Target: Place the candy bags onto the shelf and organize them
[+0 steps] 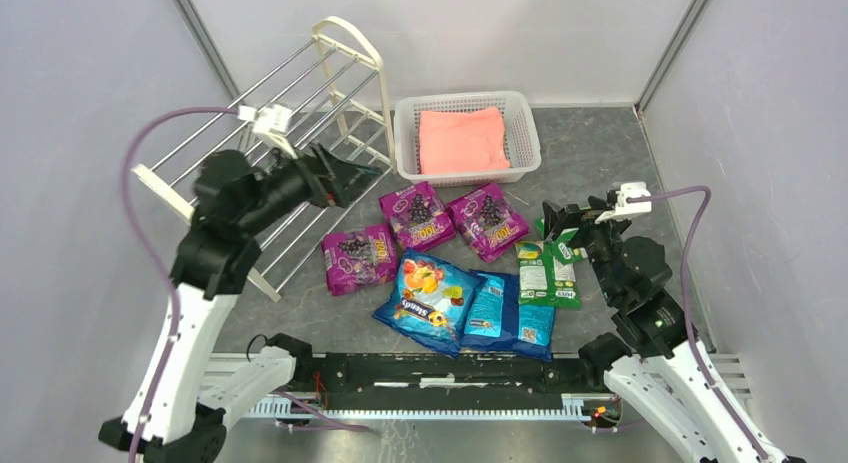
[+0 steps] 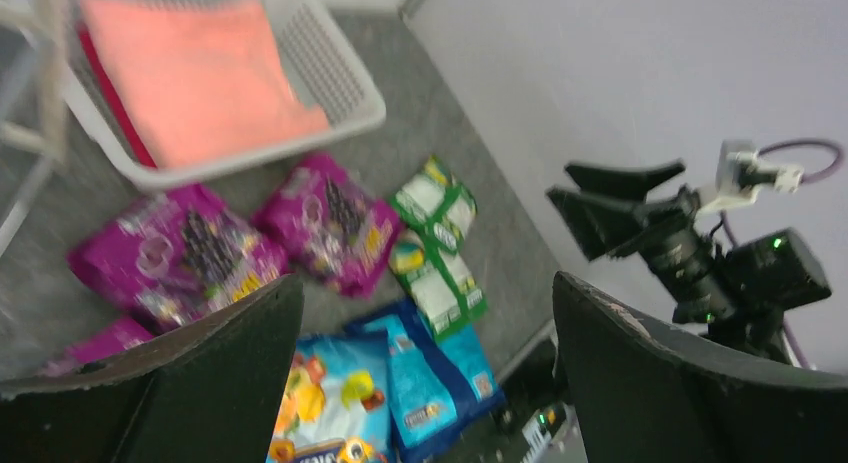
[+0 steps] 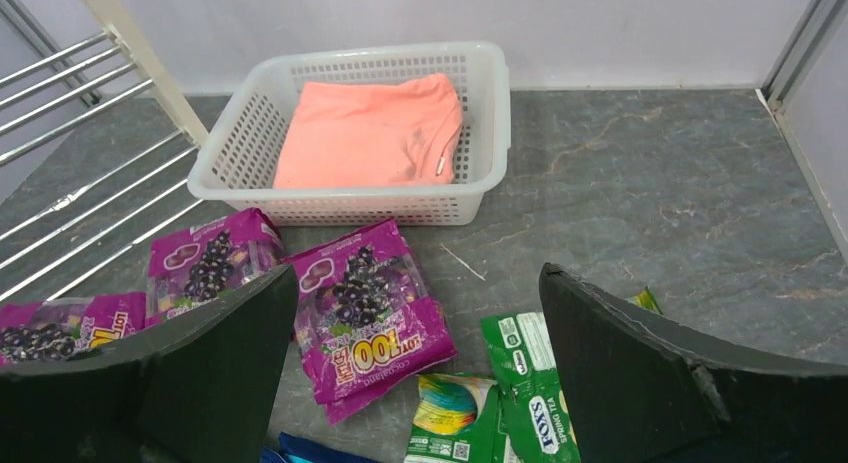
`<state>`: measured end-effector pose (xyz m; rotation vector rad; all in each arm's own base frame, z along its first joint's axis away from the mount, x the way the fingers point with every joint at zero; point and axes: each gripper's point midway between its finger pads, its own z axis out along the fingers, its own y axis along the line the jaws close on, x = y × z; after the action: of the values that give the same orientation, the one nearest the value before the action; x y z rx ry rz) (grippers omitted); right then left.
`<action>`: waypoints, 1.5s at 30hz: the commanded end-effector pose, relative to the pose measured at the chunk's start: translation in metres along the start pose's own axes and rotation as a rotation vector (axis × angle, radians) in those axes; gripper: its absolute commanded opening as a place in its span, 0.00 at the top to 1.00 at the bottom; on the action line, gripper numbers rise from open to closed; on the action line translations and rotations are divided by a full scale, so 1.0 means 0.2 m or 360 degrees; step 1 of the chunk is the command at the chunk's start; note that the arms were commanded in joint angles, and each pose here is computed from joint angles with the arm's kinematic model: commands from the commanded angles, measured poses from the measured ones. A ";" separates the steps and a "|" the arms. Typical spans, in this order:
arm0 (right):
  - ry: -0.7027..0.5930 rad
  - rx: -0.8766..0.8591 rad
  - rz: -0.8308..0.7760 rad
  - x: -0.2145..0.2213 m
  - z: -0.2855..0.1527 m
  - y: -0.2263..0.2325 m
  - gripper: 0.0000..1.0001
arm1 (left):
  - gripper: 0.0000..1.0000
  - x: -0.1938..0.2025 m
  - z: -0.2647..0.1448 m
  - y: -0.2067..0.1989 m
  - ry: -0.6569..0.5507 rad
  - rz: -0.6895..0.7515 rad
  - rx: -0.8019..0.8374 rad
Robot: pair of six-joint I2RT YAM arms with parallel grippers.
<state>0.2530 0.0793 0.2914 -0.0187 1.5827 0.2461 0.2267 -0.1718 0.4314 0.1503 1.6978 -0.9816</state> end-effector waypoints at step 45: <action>0.1132 -0.1088 0.0134 1.17 -0.17 0.71 0.02 | 0.27 1.85 0.00 0.57 0.0996 -0.0216 -0.0801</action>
<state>0.1850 0.2444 0.0826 -0.6933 2.1113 0.9228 0.1432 -0.2376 0.0565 0.0934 2.5312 -0.5944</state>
